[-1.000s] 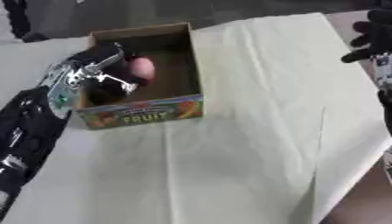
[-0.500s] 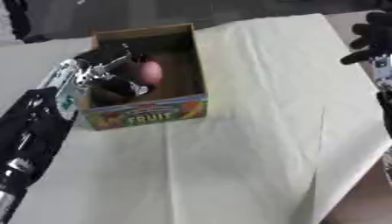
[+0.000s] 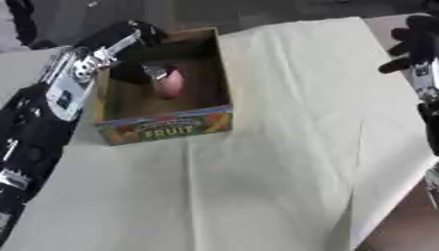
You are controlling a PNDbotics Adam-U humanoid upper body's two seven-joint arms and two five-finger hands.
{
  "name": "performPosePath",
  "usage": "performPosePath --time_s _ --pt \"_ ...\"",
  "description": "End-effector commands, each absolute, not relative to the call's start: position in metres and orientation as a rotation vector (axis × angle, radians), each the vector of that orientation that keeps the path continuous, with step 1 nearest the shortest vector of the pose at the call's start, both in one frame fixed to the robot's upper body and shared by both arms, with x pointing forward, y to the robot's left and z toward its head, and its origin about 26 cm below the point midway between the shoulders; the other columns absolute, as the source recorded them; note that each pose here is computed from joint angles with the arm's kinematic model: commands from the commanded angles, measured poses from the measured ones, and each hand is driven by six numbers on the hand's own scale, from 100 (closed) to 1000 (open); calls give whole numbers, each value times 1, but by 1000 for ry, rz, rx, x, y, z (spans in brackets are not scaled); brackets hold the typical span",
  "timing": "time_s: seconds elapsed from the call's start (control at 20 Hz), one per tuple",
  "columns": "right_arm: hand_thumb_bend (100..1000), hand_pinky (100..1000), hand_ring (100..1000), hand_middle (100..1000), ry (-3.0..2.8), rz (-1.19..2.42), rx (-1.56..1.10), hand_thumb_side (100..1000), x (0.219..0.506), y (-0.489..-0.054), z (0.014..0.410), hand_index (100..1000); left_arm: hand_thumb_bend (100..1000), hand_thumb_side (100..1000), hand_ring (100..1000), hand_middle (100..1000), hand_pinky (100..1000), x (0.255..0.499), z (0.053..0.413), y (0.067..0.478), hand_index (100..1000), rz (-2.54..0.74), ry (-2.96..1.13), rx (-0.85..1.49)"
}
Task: Pick up objects on the table and place them in the box.
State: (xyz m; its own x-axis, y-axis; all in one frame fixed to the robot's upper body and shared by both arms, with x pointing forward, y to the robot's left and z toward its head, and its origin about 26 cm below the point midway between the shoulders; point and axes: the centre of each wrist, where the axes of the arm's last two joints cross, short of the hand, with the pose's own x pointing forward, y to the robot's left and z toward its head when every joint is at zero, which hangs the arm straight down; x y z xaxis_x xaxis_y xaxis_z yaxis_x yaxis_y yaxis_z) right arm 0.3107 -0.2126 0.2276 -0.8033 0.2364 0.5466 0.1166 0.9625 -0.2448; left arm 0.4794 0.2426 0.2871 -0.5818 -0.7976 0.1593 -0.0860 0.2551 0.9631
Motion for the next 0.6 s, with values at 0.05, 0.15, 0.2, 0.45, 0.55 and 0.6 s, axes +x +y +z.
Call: performPosePath --time_s 0.05,0.15,0.2,0.45,0.55,0.6 --pt "149 545 797 518 -2540 265 -250 628 308 -214 235 776 330 549 734 680 717 470 314 251 854 -1324 -1934 786" --pt "148 545 797 518 -2538 264 -250 628 308 -214 235 776 331 550 736 682 719 466 320 251 858 -1325 -1949 774" --pt "148 545 797 518 -2538 264 -248 628 308 -214 235 776 320 550 731 676 716 464 323 250 853 -1323 -1957 769" --pt "145 546 797 519 -2529 252 -257 627 307 -216 232 776 211 513 692 622 686 439 348 245 799 -1263 -2108 709" --pt "144 546 797 519 -2526 248 -261 626 307 -217 231 776 203 506 686 617 681 421 361 241 796 -1248 -2190 665" --pt "144 546 797 519 -2525 245 -263 626 307 -217 230 776 181 488 680 613 676 410 366 240 793 -1242 -2226 640"
